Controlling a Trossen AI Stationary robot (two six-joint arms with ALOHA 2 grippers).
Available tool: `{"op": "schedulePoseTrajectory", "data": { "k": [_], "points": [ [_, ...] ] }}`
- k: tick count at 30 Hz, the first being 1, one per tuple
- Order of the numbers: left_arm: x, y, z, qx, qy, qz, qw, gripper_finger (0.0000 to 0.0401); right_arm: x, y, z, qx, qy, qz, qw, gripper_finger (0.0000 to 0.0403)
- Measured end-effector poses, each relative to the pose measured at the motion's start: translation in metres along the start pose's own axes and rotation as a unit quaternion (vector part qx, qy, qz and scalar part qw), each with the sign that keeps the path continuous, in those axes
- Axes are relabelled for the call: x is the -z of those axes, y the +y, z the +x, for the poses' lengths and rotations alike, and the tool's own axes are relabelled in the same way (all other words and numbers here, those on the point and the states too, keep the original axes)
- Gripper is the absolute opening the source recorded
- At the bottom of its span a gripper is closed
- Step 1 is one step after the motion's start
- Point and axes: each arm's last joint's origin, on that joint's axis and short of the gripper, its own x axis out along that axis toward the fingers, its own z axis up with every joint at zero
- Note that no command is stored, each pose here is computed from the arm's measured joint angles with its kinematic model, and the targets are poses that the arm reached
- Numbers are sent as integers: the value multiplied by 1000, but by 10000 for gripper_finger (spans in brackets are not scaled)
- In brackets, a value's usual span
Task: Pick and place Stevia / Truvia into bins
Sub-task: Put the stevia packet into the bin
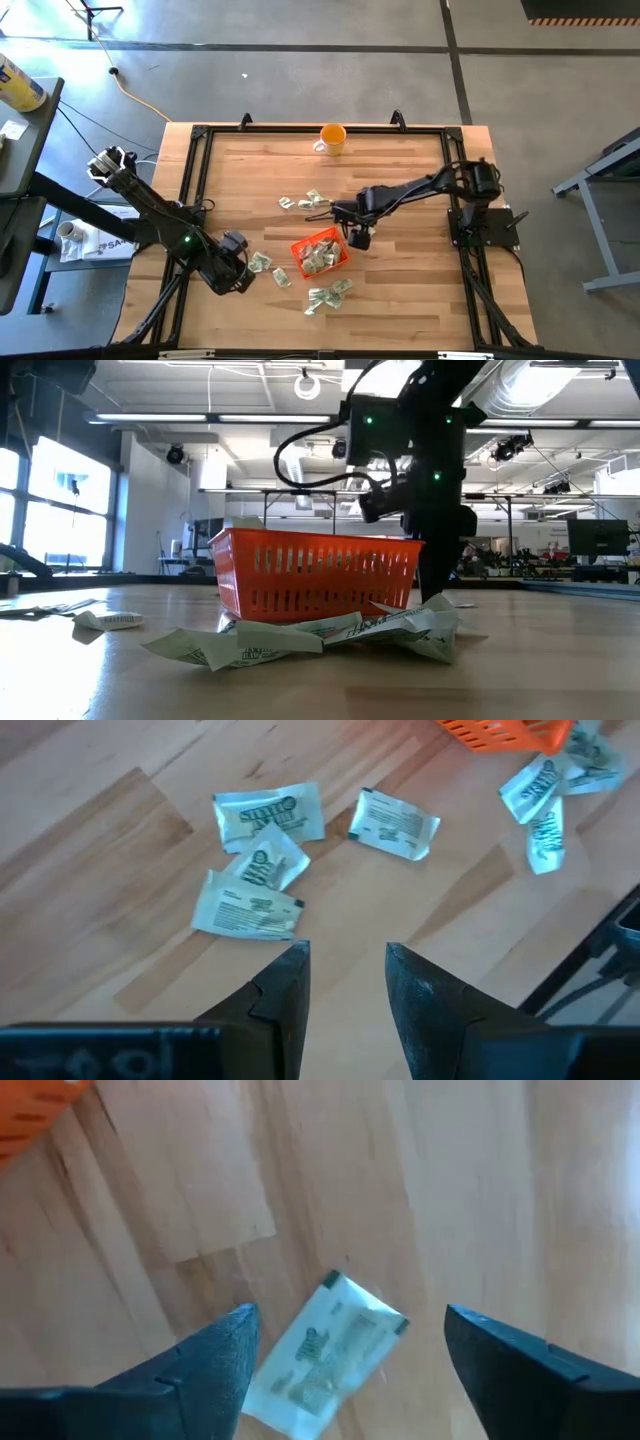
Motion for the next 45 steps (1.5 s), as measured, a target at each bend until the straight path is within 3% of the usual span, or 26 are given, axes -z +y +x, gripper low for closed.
{"op": "schedulePoseTrajectory", "data": {
  "k": [5, 8, 11, 17, 18, 23, 26, 30, 32, 35, 40, 45],
  "points": [
    [1, -1, 0, 3, 10, -1, 1000, 166, 1, 1, 20, 16, 39, -26, 999, 289],
    [1, -1, 0, 2, 11, 1, 1000, 165, 0, -3, 30, -8, 64, -28, 998, 256],
    [1, 0, 0, -1, 11, 3, 1000, 166, -2, -10, 36, -43, 77, -14, 996, 196],
    [1, 0, 0, -1, 11, 8, 1000, 166, -6, -27, 38, -95, 86, 15, 992, 28],
    [1, 0, 0, -1, 11, 12, 1000, 166, -7, -29, 38, -106, 87, 18, 990, 16],
    [1, 0, 0, -3, 10, 17, 1000, 165, -7, -27, 12, -139, 47, 47, 988, 17],
    [0, 1, 0, -7, 7, 22, 1000, 166, -9, -19, -27, -175, -22, 68, 982, 8],
    [-1, 3, 0, -16, -9, 46, 999, 165, -20, -2, -82, -295, -151, 51, 942, 33],
    [-1, 4, 1, -19, -21, 57, 998, 165, -29, 9, -91, -332, -194, 55, 922, 51],
    [-5, 9, 6, -34, -27, 51, 998, 165, -39, 23, -91, -348, -217, 61, 910, 83],
    [-8, 17, 16, -53, -17, 32, 998, 167, -44, 46, -66, -340, -181, 53, 921, 156],
    [-4, 20, 24, -68, 47, 11, 997, 203, -39, 53, -70, -322, -165, 57, 930, 230]
  ]
}}
